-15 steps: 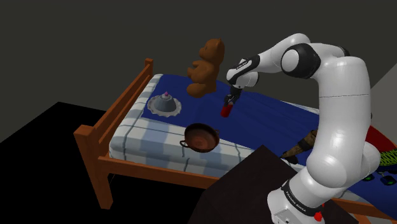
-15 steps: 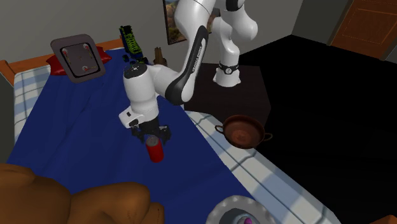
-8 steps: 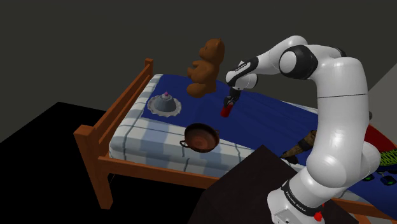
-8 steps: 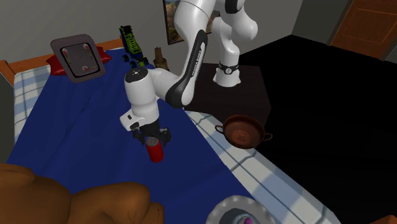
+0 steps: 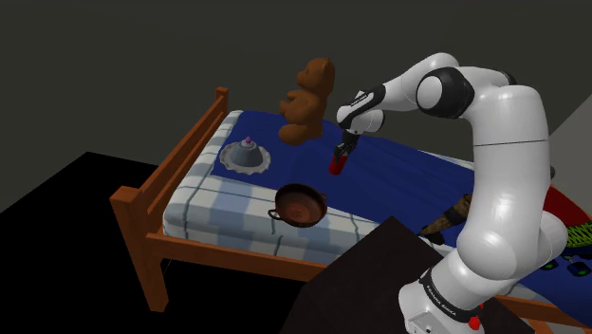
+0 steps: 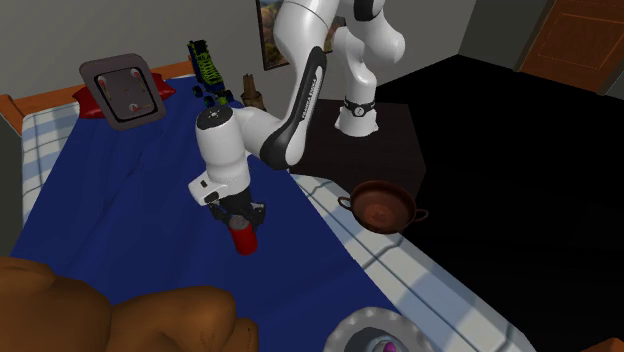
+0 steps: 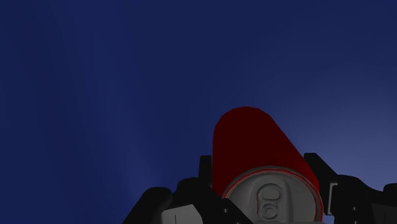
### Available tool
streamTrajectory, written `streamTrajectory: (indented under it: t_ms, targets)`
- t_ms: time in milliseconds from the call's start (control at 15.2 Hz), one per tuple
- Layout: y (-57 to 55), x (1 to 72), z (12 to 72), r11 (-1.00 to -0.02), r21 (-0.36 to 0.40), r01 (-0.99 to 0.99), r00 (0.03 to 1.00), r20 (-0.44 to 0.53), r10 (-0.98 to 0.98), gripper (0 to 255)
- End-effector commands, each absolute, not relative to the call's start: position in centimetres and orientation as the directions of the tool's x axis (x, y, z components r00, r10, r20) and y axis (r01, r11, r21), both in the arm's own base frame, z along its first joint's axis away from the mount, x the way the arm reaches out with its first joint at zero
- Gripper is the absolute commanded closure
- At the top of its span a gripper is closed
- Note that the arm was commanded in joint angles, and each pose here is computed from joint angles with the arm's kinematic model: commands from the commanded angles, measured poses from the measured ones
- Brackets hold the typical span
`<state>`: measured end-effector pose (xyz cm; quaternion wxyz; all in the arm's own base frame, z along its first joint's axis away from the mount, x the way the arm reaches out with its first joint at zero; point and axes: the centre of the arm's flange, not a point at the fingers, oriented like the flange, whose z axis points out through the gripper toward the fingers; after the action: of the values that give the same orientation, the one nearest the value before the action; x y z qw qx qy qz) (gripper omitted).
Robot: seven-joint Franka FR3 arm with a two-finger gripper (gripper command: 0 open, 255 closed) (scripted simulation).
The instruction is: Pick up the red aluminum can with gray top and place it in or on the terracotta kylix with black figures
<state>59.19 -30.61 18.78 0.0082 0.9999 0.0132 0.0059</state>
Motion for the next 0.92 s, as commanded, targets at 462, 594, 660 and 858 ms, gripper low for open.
streamTrajectory:
  t_ms: [462,594,660,858]
  targets:
    - [-30.7,59.2,20.8,-1.000,0.017,0.026,1.000,0.011,0.026,255]
    - [-30.7,59.2,21.9,-1.000,0.017,0.026,1.000,0.011,0.026,255]
    - [-30.7,59.2,22.4,-1.000,0.017,0.026,1.000,0.011,0.026,255]
    - [-30.7,59.2,24.0,-1.000,0.017,0.026,1.000,0.011,0.026,255]
